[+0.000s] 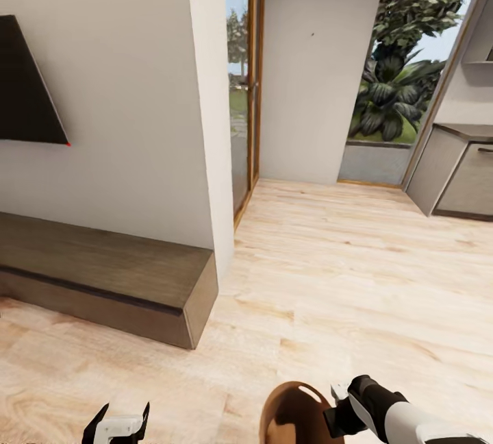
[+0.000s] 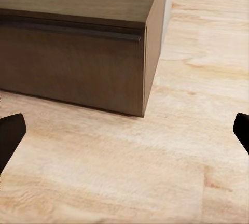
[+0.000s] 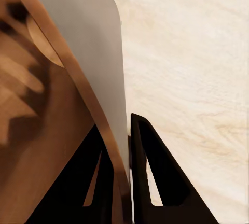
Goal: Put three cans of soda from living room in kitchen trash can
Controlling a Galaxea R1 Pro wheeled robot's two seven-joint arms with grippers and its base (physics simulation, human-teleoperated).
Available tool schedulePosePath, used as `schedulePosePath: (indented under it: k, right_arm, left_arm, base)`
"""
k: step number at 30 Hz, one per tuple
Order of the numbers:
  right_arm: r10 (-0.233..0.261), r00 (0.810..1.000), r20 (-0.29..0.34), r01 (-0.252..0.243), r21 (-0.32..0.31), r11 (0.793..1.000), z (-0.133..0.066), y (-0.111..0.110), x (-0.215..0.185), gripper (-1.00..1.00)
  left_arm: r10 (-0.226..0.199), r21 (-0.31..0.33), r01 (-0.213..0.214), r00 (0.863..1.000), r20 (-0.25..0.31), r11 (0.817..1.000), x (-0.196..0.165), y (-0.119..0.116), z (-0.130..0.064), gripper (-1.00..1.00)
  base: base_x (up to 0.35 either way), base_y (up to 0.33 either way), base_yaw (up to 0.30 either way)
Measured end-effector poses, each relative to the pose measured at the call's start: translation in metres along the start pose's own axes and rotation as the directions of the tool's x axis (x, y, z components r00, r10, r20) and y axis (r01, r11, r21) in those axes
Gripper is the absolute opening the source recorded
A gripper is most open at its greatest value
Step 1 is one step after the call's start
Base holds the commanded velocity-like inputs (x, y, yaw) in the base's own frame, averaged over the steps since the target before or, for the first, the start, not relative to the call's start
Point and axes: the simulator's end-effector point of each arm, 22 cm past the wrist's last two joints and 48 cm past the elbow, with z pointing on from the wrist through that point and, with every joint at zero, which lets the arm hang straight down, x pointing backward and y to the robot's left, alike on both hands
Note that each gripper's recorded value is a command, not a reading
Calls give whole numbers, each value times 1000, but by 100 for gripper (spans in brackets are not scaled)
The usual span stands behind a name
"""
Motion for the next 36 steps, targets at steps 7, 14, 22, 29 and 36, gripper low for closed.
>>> schedulePosePath:
  k: [7, 14, 22, 29, 36]
  right_arm:
    - [-1, 1000, 1, 1, -5, 1000, 1, 4, 1, -100]
    - [-1, 1000, 2, 1, -6, 1000, 1, 5, 0, -100]
    - [-1, 1000, 0, 1, -12, 1000, 2, 10, 1, -100]
    - [-3, 1000, -1, 3, -13, 1000, 3, 11, 1, -100]
    - [-2, 1000, -1, 2, -14, 1000, 3, 11, 1, -100]
  left_arm:
    - [0, 0, 0, 1000, 1, 1000, 0, 0, 0, 100]
    - [0, 0, 0, 1000, 1, 1000, 0, 0, 0, 100]
    - [0, 0, 0, 1000, 1, 1000, 0, 0, 0, 100]
    - [0, 0, 0, 1000, 1, 1000, 0, 0, 0, 100]
    - [0, 0, 0, 1000, 2, 1000, -1, 0, 0, 100]
  base:
    - [0, 0, 198]
    - [0, 0, 249]
    - [0, 0, 256]
    - [0, 0, 257]
    - [0, 0, 257]
